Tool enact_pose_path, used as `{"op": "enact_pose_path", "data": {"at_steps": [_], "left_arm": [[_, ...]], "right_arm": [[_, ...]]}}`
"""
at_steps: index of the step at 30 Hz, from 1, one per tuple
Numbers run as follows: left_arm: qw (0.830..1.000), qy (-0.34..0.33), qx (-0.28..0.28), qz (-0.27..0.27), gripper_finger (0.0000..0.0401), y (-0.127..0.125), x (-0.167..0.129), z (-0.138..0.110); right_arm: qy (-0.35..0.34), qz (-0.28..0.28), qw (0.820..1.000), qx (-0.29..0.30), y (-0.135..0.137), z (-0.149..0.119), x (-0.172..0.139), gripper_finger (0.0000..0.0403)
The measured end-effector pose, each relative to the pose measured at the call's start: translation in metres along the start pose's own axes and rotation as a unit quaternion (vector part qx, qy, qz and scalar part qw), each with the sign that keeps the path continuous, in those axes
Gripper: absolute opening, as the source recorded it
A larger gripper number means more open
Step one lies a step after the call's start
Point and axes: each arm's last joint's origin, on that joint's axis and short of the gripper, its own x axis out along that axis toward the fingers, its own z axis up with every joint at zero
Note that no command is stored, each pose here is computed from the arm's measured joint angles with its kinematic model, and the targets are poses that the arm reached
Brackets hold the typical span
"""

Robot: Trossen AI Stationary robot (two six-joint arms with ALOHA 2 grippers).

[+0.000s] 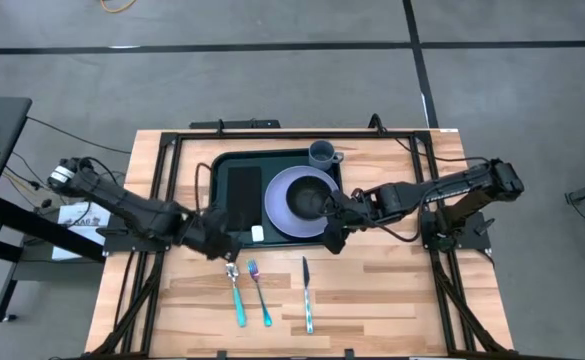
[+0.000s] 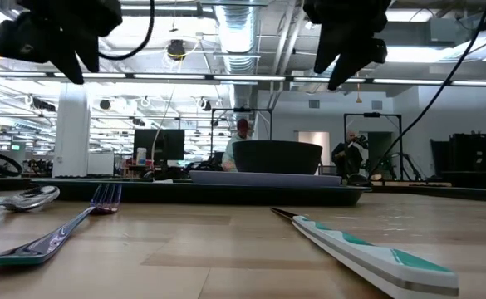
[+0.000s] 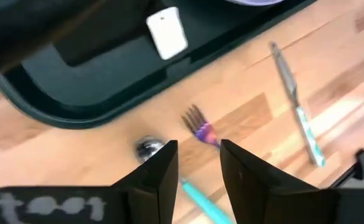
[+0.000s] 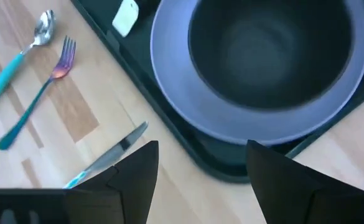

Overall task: Set up tray
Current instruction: Put the blue fork on the black napkin

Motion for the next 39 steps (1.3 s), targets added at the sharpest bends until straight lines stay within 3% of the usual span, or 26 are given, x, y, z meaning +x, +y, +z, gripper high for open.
{"op": "enact_pose_path", "data": {"at_steps": [4, 7, 12, 16, 19, 23, 29, 31, 36, 39], "left_arm": [[1.0, -0.003, -0.003, -0.01, 0.0106, -0.003, -0.001, -0.016], [1.0, 0.002, 0.003, -0.016, 0.0105, -0.006, 0.002, -0.022], [0.999, 0.005, 0.005, -0.037, 0.0105, -0.012, 0.005, -0.025], [0.997, 0.009, 0.005, -0.075, 0.0105, -0.021, 0.007, -0.027], [0.996, 0.016, -0.002, -0.086, 0.0105, -0.028, 0.016, -0.031], [0.995, 0.023, -0.071, -0.065, 0.0105, -0.036, 0.041, -0.04], [0.983, 0.029, -0.153, -0.094, 0.0105, -0.059, 0.078, -0.052], [0.984, 0.03, -0.161, -0.069, 0.0105, -0.067, 0.087, -0.053], [0.983, 0.059, -0.157, 0.08, 0.0105, -0.076, 0.104, -0.056], [0.978, 0.078, -0.153, 0.116, 0.0105, -0.084, 0.108, -0.059]], "right_arm": [[-0.057, 0.001, 0.994, -0.093, 0.012, -0.005, -0.011, 0.023], [-0.089, 0.047, 0.985, -0.139, 0.016, -0.017, -0.014, 0.023], [-0.13, 0.179, 0.97, -0.102, -0.001, -0.046, -0.011, 0.023], [-0.147, 0.238, 0.957, -0.081, -0.018, -0.065, -0.016, 0.023], [-0.129, 0.23, 0.96, -0.093, -0.031, -0.081, -0.017, 0.023], [-0.097, 0.204, 0.969, -0.104, -0.048, -0.096, -0.016, 0.023], [-0.076, 0.169, 0.973, -0.14, -0.062, -0.107, -0.019, 0.023], [-0.073, 0.16, 0.972, -0.158, -0.065, -0.108, -0.02, 0.023], [-0.064, 0.143, 0.969, -0.191, -0.068, -0.111, -0.02, 0.023], [-0.059, 0.137, 0.967, -0.206, -0.07, -0.112, -0.02, 0.023]]}}
